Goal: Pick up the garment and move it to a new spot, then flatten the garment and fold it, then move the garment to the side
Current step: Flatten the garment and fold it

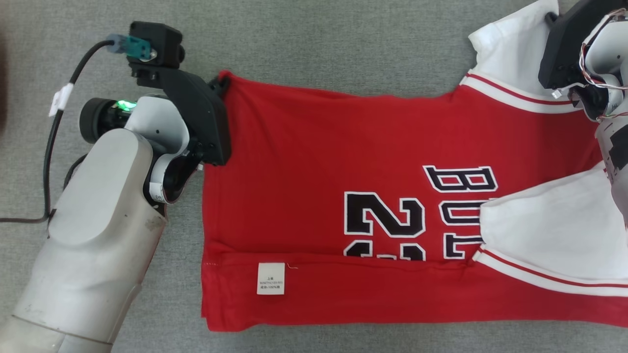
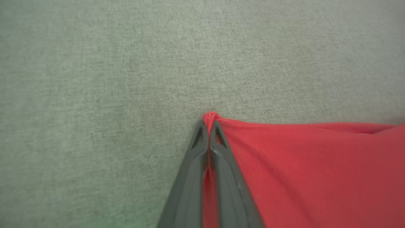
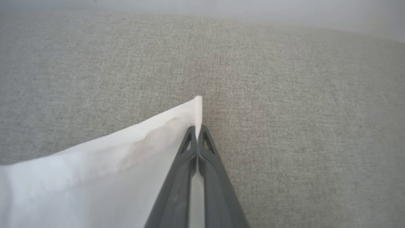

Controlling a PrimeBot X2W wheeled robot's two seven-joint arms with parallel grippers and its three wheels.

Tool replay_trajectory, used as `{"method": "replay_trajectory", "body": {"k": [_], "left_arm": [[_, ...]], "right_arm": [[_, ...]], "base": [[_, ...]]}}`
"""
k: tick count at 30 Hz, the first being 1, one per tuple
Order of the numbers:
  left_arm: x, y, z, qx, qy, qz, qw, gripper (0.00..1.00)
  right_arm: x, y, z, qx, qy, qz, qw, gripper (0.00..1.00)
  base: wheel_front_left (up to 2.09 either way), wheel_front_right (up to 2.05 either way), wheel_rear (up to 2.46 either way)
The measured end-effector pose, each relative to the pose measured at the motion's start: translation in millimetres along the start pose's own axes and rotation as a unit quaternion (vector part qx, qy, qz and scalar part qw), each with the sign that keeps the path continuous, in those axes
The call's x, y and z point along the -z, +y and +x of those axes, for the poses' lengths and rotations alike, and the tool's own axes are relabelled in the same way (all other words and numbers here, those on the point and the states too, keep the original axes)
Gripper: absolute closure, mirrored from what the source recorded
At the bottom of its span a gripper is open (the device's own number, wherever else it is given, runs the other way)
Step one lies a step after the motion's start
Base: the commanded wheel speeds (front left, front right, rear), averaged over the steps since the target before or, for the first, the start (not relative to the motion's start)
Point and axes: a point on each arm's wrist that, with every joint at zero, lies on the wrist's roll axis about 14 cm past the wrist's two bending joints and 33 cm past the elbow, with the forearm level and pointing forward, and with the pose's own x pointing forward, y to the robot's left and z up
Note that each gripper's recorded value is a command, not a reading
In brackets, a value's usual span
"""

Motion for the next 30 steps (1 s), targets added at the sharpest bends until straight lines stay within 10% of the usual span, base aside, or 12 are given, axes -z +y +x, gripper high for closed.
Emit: {"method": "replay_trajectory", "body": {"k": [14, 30], "left_arm": [[-28, 7, -17, -0.044, -0.124, -0.009, 0.991, 1.00], [-16, -23, -75, -0.022, -0.217, -0.028, 0.975, 1.00]], "right_arm": [[-59, -7, -43, 0.008, -0.178, 0.012, 0.984, 1.00], [9, -3, -127, -0.038, -0.221, 0.044, 0.974, 1.00]], "base": [[0.00, 0.00, 0.00], [0.00, 0.00, 0.00]]}}
